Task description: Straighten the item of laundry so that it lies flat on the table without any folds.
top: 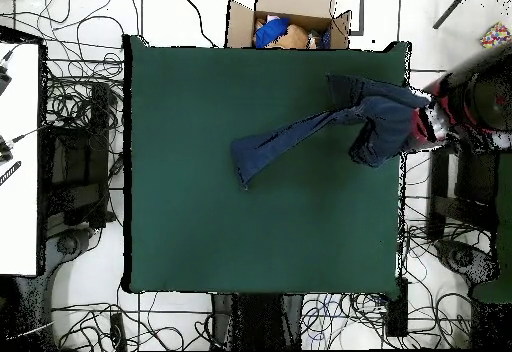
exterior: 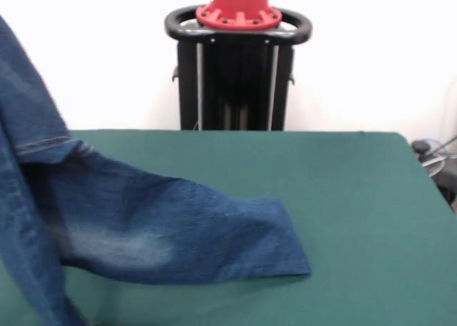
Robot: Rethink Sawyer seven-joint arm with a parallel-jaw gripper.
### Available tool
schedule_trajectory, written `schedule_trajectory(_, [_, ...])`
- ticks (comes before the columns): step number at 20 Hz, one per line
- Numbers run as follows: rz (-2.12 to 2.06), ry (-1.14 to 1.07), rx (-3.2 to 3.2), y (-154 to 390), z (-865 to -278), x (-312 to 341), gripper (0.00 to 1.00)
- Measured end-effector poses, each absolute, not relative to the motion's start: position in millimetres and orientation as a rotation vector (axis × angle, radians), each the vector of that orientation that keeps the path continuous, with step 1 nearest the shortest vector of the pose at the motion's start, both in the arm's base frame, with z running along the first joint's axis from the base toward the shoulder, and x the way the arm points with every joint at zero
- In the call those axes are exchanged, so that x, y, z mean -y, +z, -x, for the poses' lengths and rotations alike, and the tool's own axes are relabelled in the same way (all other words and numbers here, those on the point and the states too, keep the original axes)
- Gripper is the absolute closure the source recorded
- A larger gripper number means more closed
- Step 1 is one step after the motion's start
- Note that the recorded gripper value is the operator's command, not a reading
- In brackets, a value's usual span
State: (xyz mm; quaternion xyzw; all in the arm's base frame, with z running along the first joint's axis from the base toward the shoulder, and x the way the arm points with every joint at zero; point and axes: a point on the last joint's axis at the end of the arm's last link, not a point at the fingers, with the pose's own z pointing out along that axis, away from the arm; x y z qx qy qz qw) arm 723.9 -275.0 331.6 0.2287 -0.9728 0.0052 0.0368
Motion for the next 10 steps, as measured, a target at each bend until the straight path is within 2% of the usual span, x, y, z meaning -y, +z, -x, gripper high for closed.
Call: schedule_trajectory(10, [-0.775,0.051,2.890,363,-764,298,1.00])
